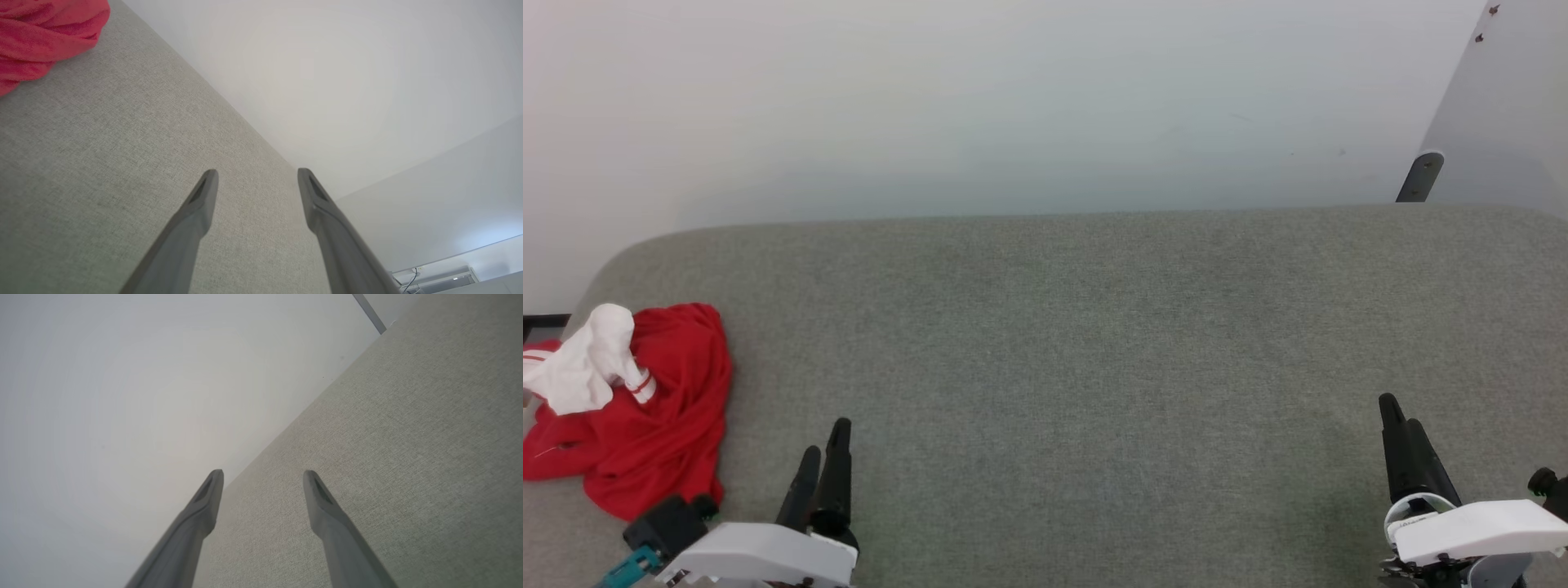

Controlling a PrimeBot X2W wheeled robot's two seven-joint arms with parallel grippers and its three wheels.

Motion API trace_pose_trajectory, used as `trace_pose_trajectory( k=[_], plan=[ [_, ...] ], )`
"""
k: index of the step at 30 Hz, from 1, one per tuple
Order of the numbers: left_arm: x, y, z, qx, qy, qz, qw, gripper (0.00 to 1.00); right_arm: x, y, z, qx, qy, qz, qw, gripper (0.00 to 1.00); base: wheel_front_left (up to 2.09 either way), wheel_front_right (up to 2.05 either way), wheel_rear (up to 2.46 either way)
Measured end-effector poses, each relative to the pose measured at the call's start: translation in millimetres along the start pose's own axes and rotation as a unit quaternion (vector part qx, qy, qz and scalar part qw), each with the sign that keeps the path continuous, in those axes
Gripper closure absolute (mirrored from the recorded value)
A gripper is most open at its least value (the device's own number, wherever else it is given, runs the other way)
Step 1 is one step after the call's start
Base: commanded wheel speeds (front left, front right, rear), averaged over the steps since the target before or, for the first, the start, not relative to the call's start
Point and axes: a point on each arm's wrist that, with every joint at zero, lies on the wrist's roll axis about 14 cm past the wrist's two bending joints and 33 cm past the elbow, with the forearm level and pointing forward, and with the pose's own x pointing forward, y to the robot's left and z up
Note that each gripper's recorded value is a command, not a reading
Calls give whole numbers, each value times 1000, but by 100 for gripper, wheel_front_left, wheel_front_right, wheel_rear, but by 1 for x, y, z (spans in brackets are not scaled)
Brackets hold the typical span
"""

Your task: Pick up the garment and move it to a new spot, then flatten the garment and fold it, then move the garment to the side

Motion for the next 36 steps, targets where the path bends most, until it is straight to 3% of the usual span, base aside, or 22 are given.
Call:
trace_pose_trajectory(
  k=[19, 36],
  plan=[
    [-7, -7, 15, 141, -37, -16, 989, 0, 0, 12, 5, -124, -11, 22, 992, 0, 0, 0, 0],
    [-13, -19, 19, 226, -63, -39, 971, 0, -1, 20, 11, -209, -27, 37, 977, 0, 0, 0, 0]
  ],
)
